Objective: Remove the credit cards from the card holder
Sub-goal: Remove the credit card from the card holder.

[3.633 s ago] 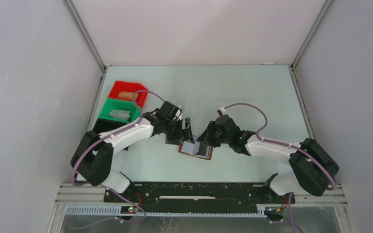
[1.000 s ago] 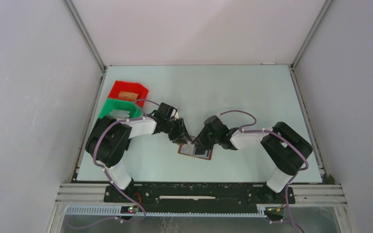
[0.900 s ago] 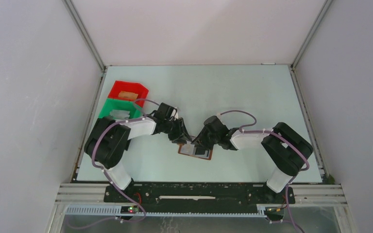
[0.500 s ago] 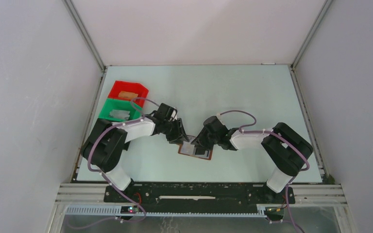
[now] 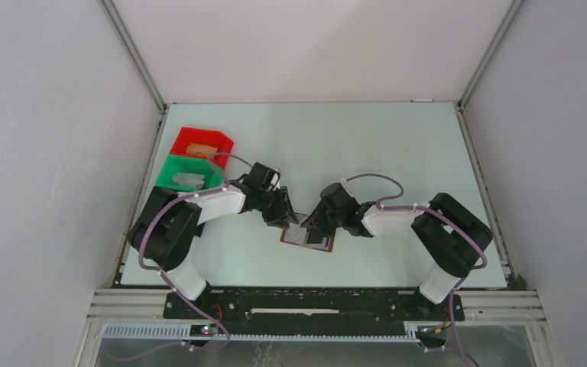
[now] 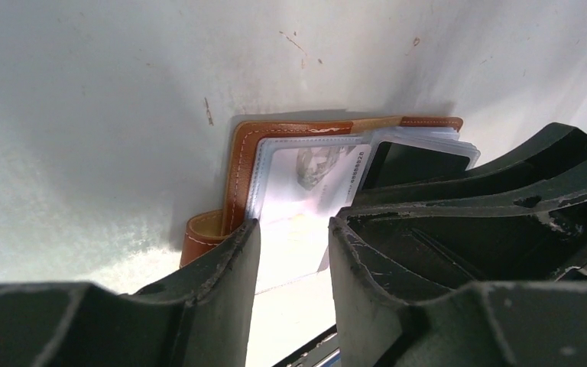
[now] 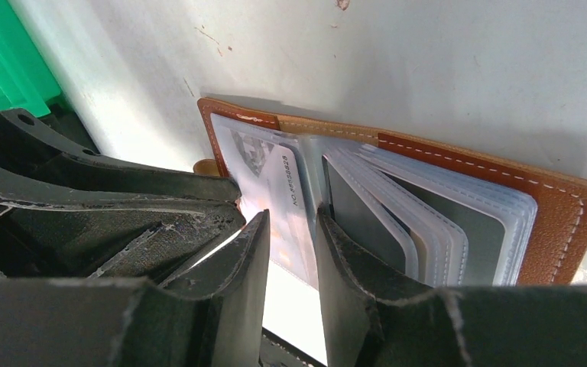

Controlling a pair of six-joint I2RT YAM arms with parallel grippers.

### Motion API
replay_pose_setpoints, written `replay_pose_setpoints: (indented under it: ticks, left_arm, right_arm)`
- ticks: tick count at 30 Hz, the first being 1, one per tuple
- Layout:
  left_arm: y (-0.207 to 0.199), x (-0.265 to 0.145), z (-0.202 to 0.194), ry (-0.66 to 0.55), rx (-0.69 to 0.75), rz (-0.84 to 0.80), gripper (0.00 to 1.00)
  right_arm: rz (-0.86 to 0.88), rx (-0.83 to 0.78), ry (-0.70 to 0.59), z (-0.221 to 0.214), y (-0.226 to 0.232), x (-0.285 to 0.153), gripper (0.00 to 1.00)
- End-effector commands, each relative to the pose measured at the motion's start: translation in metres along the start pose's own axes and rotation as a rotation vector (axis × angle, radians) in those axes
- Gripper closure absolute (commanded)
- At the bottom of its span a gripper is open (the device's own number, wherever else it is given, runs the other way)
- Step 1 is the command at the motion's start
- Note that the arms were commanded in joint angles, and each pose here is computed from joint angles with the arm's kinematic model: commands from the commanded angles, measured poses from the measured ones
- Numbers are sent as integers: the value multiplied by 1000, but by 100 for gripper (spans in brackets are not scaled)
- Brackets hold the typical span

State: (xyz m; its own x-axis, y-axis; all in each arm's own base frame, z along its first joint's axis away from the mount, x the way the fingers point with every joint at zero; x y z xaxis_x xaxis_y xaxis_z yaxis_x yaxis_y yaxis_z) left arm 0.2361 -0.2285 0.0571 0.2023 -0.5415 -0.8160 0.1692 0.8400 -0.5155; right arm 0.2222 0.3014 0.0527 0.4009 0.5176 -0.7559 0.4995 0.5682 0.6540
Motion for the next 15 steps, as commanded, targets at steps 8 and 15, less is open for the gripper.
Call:
replay_pose_setpoints:
  ticks: [8, 15]
  left_arm:
    - [25, 26, -41, 148, -7, 82, 56]
    - [27, 28, -42, 152, -11, 91, 56]
  right_arm:
    - [-86, 24, -36, 3, -39, -4, 69]
    - [-50, 11, -47, 5, -35, -8, 91]
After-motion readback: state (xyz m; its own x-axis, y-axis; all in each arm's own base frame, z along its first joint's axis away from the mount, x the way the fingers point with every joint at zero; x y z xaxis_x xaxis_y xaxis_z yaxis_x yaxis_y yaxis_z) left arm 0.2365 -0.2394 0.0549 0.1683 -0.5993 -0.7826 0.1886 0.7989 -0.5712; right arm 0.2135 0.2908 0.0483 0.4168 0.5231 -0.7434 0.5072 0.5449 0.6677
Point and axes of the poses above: each gripper's point midway between its finger pads, its own x axis out along the fingers, its own y axis along the line the jaws close on, z = x × y, the point moved 4 cm from there along -x, back along the fingers, and after that the axes turned 12 degrees about x, right-handed, at the moved point
